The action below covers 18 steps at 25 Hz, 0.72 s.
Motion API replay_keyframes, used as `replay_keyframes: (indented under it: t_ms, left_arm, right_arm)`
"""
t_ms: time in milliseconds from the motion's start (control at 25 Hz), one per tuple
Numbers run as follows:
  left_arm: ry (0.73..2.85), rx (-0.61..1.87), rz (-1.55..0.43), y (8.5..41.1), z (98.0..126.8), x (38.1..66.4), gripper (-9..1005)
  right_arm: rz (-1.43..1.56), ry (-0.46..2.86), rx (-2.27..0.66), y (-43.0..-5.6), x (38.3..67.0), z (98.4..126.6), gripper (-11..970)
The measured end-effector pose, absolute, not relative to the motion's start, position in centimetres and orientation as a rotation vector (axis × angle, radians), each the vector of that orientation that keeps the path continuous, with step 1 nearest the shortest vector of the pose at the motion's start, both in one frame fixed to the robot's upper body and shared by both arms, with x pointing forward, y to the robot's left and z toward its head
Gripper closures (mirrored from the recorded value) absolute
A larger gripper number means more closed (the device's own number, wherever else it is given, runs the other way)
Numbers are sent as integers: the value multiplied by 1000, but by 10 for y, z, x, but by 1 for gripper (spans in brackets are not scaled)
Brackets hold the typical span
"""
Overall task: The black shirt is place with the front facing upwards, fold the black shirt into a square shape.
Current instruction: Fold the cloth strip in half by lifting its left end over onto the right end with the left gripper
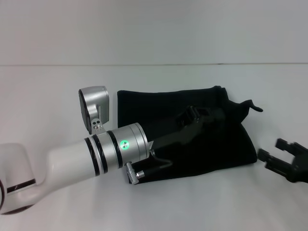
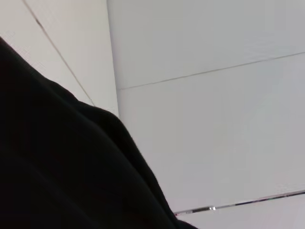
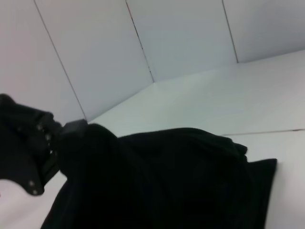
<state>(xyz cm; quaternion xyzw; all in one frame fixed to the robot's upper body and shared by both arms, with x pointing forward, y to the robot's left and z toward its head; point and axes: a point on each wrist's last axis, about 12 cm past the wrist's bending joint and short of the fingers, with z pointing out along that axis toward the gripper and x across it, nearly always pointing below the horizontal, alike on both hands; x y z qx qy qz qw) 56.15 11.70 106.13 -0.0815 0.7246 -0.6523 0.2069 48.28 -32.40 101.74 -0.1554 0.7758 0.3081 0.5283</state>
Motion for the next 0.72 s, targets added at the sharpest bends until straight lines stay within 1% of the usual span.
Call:
replay_keyframes:
  t_ms: [200, 440, 720]
  left_arm:
    - [2015, -216, -1817, 118, 1061, 561, 992]
    - [2001, -191, -1823, 116, 1065, 563, 991]
    - [1981, -164, -1837, 118, 1069, 564, 991]
  right_arm:
    - [797, 1851, -373, -300, 502, 1017, 127]
    - [859, 1861, -454, -275, 515, 1018, 129]
    - [786, 1938, -487, -257, 540, 1014, 131]
